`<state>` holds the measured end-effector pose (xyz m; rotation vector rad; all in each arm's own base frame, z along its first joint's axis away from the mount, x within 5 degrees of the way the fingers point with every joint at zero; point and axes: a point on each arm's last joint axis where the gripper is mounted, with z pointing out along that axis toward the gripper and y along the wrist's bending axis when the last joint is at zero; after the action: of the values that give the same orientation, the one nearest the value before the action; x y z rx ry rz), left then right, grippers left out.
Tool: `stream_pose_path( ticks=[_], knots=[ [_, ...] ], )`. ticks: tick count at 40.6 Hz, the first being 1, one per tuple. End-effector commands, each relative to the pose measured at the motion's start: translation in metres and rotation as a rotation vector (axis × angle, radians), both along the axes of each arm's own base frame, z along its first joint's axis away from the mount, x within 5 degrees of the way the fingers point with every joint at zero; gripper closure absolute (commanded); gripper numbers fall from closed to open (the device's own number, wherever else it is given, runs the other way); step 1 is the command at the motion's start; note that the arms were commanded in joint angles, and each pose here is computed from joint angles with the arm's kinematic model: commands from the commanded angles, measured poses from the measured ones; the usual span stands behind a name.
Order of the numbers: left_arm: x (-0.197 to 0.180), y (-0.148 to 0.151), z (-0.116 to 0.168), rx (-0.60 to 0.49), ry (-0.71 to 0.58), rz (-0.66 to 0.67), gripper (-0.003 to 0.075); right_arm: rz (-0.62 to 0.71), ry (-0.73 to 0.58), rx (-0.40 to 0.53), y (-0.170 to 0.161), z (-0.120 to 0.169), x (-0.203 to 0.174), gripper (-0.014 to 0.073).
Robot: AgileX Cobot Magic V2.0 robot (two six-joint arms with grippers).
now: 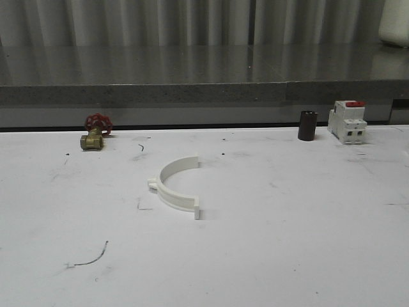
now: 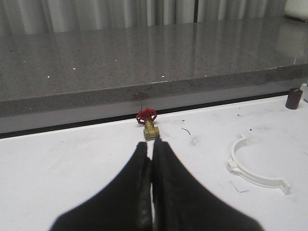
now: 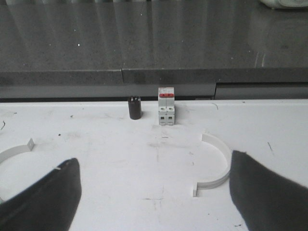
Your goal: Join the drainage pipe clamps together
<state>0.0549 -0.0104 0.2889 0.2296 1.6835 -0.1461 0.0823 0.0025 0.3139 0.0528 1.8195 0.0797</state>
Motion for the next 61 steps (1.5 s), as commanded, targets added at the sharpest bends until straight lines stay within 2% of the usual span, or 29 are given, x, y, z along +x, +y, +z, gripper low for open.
stream_pose_path(
  ticks=[1,8,17,24,29,33,40,52,61],
  knots=[
    [0.000,-0.001,0.016,-0.026,-0.098,-0.012,0.0741,-0.005,-0.013,-0.011,-0.001,0.022,0.022,-0.0048],
    [0.000,-0.001,0.016,-0.026,-0.098,-0.012,0.0741,0.000,0.189,-0.009,-0.002,0.026,0.081,-0.0048],
    [0.000,-0.001,0.016,-0.025,-0.097,-0.012,0.0741,-0.023,0.349,-0.036,-0.009,0.021,0.148,-0.0048],
    [0.000,-0.001,0.016,-0.025,-0.097,-0.012,0.0741,-0.132,0.507,0.001,-0.043,0.008,0.188,-0.0048],
    [0.000,-0.001,0.016,-0.025,-0.097,-0.012,0.0741,-0.224,0.612,0.082,-0.071,-0.007,0.208,-0.0048],
    [0.000,-0.001,0.016,-0.025,-0.097,-0.012,0.0741,-0.259,0.664,0.152,-0.087,-0.018,0.224,-0.0048],
    [0.000,-0.001,0.016,-0.025,-0.097,-0.012,0.0741,-0.296,0.744,0.201,-0.106,-0.045,0.252,-0.0048],
    [0.000,-0.001,0.016,-0.025,-0.097,-0.012,0.0741,-0.326,0.876,0.264,-0.120,-0.089,0.293,-0.0048],
    [0.000,-0.001,0.016,-0.025,-0.097,-0.012,0.0741,-0.329,0.909,0.275,-0.126,-0.102,0.310,-0.0046]
  ],
)
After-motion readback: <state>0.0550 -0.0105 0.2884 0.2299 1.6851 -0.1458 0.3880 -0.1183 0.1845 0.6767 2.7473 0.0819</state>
